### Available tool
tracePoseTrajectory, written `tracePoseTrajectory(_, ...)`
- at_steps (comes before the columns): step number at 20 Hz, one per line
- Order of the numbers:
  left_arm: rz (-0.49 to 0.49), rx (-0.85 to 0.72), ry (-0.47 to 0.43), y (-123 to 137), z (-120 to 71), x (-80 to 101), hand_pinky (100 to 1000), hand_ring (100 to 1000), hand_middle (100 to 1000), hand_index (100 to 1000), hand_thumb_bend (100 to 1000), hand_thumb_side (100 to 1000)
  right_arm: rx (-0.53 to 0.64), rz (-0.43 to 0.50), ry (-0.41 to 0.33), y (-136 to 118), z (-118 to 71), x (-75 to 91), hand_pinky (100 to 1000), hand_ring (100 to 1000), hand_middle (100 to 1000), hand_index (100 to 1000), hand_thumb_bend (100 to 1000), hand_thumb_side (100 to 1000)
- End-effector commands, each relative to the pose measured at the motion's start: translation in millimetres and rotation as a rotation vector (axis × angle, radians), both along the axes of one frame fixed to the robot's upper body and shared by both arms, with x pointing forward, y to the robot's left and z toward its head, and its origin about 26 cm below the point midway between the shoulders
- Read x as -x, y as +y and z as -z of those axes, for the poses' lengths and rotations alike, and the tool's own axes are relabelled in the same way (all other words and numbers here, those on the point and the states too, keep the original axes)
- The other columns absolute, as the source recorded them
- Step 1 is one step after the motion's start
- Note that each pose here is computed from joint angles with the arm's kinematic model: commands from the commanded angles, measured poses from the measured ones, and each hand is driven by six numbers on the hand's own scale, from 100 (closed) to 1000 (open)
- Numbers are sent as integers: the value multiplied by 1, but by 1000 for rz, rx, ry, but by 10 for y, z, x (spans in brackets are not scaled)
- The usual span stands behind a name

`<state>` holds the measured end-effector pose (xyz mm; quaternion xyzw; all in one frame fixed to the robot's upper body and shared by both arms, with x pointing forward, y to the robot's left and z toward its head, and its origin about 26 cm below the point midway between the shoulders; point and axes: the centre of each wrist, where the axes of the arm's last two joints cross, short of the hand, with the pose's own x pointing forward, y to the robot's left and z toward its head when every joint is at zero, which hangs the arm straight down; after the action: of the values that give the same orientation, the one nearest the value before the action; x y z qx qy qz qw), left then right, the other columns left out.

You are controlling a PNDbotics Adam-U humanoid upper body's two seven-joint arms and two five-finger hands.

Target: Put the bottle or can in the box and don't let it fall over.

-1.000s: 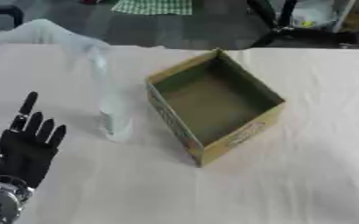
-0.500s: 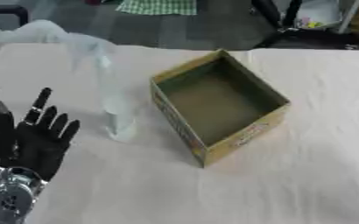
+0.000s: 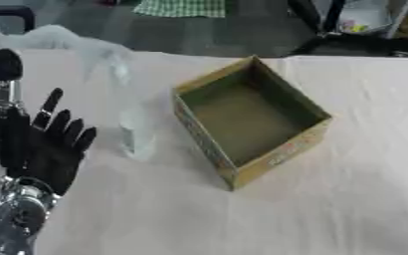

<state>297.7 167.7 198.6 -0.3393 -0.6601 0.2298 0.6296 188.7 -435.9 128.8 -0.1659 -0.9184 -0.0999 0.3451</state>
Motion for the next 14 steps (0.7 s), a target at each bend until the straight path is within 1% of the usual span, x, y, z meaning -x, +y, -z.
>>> tracePoseTrajectory(1,22,3,-25,-32,-105,27,100,100,100,955,930,393,36,-17,-22,1,-123,-6,837,905,1000,1000,100,651)
tracePoseTrajectory(7,46,7,-2,-77,-136,29,100,100,100,934,934,391,35,-20,-21,5,-124,-11,838,905,1000,1000,100,652)
tracePoseTrajectory(14,83,4,31,-138,-143,41,100,100,100,950,924,405,34,-23,-22,8,-127,-17,838,905,1000,1000,100,652)
